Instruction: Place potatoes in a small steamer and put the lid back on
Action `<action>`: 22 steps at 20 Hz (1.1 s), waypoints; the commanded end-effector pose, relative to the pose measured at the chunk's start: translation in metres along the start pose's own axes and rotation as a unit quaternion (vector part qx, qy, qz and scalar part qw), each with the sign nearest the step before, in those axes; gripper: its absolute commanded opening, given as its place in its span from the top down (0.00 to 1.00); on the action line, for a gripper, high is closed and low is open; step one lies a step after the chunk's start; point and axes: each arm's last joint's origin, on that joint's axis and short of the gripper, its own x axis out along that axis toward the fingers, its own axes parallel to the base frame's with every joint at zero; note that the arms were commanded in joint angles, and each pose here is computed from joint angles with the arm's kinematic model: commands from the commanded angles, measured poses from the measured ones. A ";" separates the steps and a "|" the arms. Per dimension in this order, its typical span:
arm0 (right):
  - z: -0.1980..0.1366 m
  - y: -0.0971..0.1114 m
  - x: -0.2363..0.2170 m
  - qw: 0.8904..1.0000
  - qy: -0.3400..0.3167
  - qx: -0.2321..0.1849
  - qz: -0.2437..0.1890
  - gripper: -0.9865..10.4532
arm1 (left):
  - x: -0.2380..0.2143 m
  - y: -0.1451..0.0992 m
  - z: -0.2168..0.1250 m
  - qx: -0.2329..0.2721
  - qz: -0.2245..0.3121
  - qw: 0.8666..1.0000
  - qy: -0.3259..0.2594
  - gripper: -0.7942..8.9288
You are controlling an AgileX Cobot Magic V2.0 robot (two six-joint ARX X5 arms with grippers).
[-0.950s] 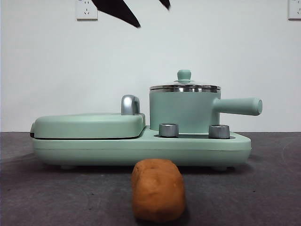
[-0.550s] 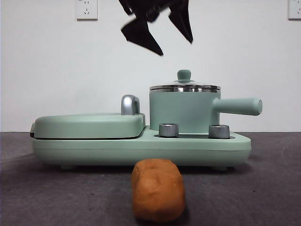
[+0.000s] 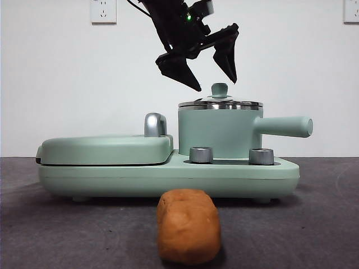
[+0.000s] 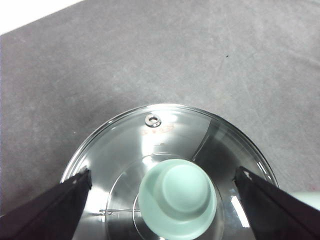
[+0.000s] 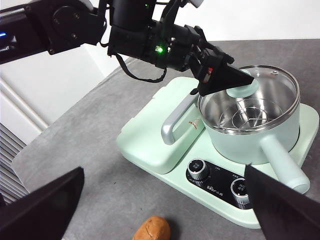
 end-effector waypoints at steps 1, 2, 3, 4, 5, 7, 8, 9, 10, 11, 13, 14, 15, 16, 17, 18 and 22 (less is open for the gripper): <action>0.005 0.003 -0.002 1.000 -0.007 -0.002 0.002 0.47 | 0.008 -0.007 0.002 0.006 -0.006 1.000 -0.004 0.44; 0.005 0.003 -0.002 1.000 -0.007 -0.002 0.002 0.47 | 0.008 -0.008 0.002 0.009 -0.006 1.000 -0.003 0.44; 0.005 0.003 -0.002 1.000 -0.007 -0.002 0.002 0.47 | 0.008 -0.010 0.002 0.012 -0.008 1.000 -0.001 0.45; 0.005 0.003 -0.002 1.000 -0.007 -0.002 0.002 0.47 | 0.009 -0.011 0.001 0.015 -0.010 1.000 0.002 0.45; 0.005 0.003 -0.002 1.000 -0.007 -0.002 0.002 0.47 | 0.009 -0.014 -0.001 0.027 -0.012 1.000 0.009 0.45; 0.005 0.003 -0.002 1.000 -0.007 -0.002 0.002 0.47 | 0.011 -0.019 -0.004 0.049 -0.017 0.998 0.022 0.45; 0.005 0.003 -0.002 1.000 -0.007 -0.002 0.002 0.47 | 0.013 -0.019 -0.006 0.052 -0.018 0.998 0.028 0.45; 0.005 0.003 -0.002 1.000 -0.007 -0.002 0.002 0.47 | 0.015 -0.019 -0.007 0.051 -0.018 0.998 0.032 0.49; 0.005 0.003 -0.002 1.000 -0.007 -0.002 0.002 0.47 | 0.016 -0.019 -0.008 0.051 -0.018 0.998 0.033 0.52; 0.005 0.003 -0.002 1.000 -0.007 -0.002 0.002 0.47 | 0.016 -0.019 -0.008 0.051 -0.018 0.998 0.032 0.54; 0.005 0.003 -0.002 1.000 -0.006 -0.001 0.002 0.47 | 0.016 -0.019 -0.006 0.052 -0.018 0.998 0.023 0.54; 0.004 0.003 -0.002 1.000 -0.005 0.000 0.002 0.47 | 0.016 -0.019 -0.004 0.053 -0.017 0.998 0.016 0.54; 0.004 0.003 -0.002 1.000 -0.003 0.002 0.002 0.47 | 0.016 -0.019 -0.004 0.053 -0.017 0.998 0.012 0.54; 0.004 0.003 -0.002 1.000 -0.002 0.003 0.001 0.47 | 0.016 -0.019 -0.003 0.053 -0.017 0.998 0.010 0.56; 0.004 0.003 -0.002 1.000 -0.001 0.004 0.001 0.47 | 0.016 -0.019 -0.003 0.053 -0.017 0.998 0.010 0.61; 0.004 0.003 -0.002 1.000 -0.001 0.004 0.001 0.47 | 0.017 -0.019 -0.003 0.053 -0.017 0.998 0.010 0.65; 0.004 0.002 -0.002 1.000 -0.001 0.004 0.001 0.47 | 0.017 -0.019 -0.004 0.053 -0.017 0.998 0.015 0.77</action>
